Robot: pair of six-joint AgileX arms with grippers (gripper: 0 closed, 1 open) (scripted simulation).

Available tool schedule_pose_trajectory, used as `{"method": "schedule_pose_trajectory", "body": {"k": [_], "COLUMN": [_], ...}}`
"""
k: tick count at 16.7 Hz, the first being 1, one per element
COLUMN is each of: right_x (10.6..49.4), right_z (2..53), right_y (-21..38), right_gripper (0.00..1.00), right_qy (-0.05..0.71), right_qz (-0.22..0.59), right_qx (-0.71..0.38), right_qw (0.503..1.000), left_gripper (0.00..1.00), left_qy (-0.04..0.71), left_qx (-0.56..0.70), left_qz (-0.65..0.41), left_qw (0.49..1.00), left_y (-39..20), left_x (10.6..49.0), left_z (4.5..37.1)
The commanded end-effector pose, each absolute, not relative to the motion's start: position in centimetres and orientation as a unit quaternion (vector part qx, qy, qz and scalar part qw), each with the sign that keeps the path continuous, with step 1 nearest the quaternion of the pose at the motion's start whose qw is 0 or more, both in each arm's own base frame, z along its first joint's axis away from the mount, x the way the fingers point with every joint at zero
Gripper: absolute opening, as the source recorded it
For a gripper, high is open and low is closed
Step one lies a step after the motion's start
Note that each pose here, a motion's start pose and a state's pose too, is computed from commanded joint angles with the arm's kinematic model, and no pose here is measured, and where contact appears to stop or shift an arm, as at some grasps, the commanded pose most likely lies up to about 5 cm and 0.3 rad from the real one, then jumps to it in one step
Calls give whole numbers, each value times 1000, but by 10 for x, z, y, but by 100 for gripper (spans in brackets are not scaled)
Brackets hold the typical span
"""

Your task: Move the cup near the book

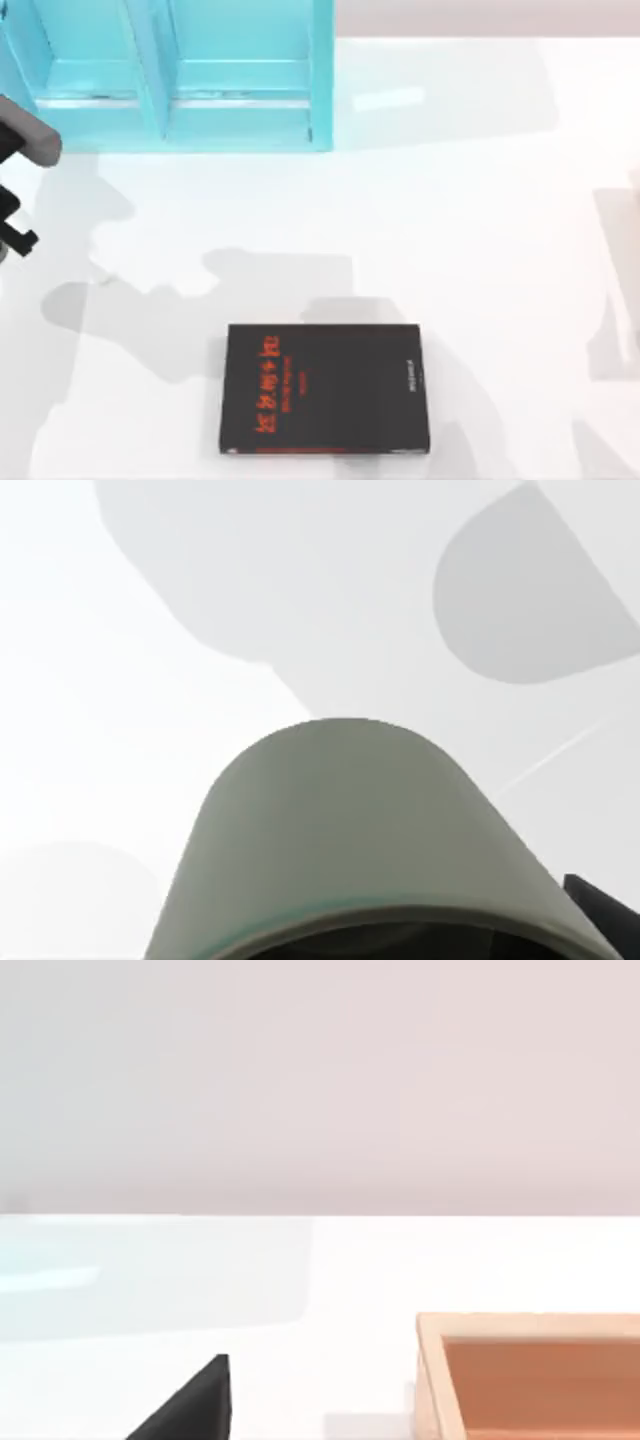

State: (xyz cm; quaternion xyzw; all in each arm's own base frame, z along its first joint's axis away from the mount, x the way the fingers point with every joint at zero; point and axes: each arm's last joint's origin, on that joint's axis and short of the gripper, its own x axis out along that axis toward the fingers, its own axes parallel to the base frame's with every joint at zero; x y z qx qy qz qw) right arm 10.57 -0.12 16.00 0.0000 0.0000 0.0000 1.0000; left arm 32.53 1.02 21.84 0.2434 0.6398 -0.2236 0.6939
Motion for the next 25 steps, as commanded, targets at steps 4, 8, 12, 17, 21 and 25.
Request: {"method": "schedule_pose_trajectory", "body": {"k": [4, 8, 12, 17, 21, 25], "right_x": [106, 106, 106, 106, 106, 106], "right_z": [160, 160, 160, 160, 160, 160], "right_y": [-1, -1, -1, -1, -1, -1], "right_gripper": [100, 100, 100, 100, 100, 100], "right_qy": [0, 0, 0, 0, 0, 0], "right_qz": [0, 0, 0, 0, 0, 0], "right_qx": [0, 0, 0, 0, 0, 0], "right_qw": [1000, 1000, 1000, 1000, 1000, 1000], "left_gripper": [0, 0, 0, 0, 0, 0], "left_qy": [634, 641, 646, 681, 690, 688], "left_qx": [204, 107, 15, -17, -16, -18], "left_qz": [-185, -118, -64, -35, -30, -30], "left_qw": [722, 751, 761, 731, 723, 725], "left_y": [-28, -68, -113, -153, -157, -155], "left_x": [322, 314, 296, 272, 270, 271], "left_z": [230, 238, 245, 234, 230, 230]}}
